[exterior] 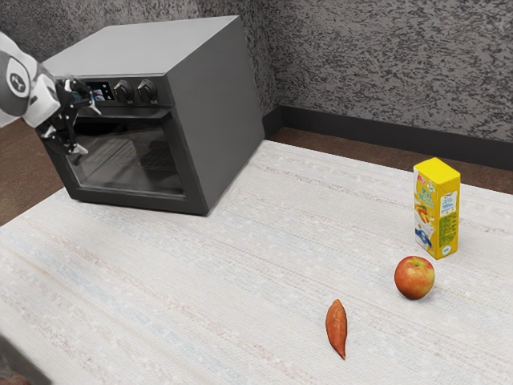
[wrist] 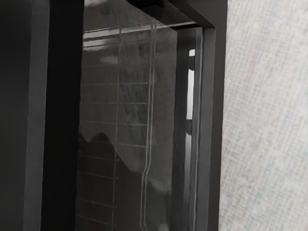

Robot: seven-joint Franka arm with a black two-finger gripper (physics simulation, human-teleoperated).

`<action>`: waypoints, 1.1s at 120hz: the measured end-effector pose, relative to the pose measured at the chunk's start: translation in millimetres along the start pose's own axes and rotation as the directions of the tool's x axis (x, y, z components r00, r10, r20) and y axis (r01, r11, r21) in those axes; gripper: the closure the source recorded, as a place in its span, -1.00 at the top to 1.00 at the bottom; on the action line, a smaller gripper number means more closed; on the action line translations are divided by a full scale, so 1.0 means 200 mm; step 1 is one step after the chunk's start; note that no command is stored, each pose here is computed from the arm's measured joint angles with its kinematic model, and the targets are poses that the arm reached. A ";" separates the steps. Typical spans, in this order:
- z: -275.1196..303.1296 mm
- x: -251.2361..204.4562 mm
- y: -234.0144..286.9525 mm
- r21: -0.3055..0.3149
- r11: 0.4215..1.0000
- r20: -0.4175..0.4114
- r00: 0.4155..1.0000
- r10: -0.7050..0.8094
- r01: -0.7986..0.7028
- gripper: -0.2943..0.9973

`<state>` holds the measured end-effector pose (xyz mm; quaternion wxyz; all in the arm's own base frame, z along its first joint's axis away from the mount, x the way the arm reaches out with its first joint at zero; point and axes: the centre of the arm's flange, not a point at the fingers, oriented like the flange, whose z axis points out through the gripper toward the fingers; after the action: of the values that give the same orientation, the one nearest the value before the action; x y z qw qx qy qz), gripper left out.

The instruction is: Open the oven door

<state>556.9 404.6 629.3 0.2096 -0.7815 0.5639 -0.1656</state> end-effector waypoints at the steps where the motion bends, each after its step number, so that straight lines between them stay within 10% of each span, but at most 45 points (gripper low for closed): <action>1: 0.00 0.00 0.00 -0.002 1.000 -0.001 1.000 0.000 0.000 0.57; 18: -0.04 0.02 0.18 -0.043 0.999 -0.050 0.998 -0.024 0.022 0.52; 28: -0.32 0.20 1.02 -0.049 0.999 -0.197 0.980 -0.019 0.010 0.44; 35: -0.95 0.34 1.39 0.157 0.986 -0.143 0.987 0.074 -0.052 0.47; 45: -1.90 0.79 0.91 0.376 0.909 0.027 0.983 0.182 -0.178 0.50; 51: -1.76 1.12 0.51 0.284 0.945 -0.012 0.985 0.170 -0.160 0.51; 61: -1.04 1.35 0.21 -0.035 0.999 -0.079 0.996 0.033 -0.036 0.52; 78: -0.33 1.44 0.22 -0.375 0.901 0.032 0.974 -0.224 0.219 0.54; 95: -0.22 1.39 0.27 -0.436 0.788 0.175 0.900 -0.399 0.435 0.54; 132: -0.21 1.46 0.31 -0.355 0.618 0.367 0.713 -0.598 0.701 0.54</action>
<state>576.9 103.7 639.6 -0.0022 -0.9714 0.2372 -0.0042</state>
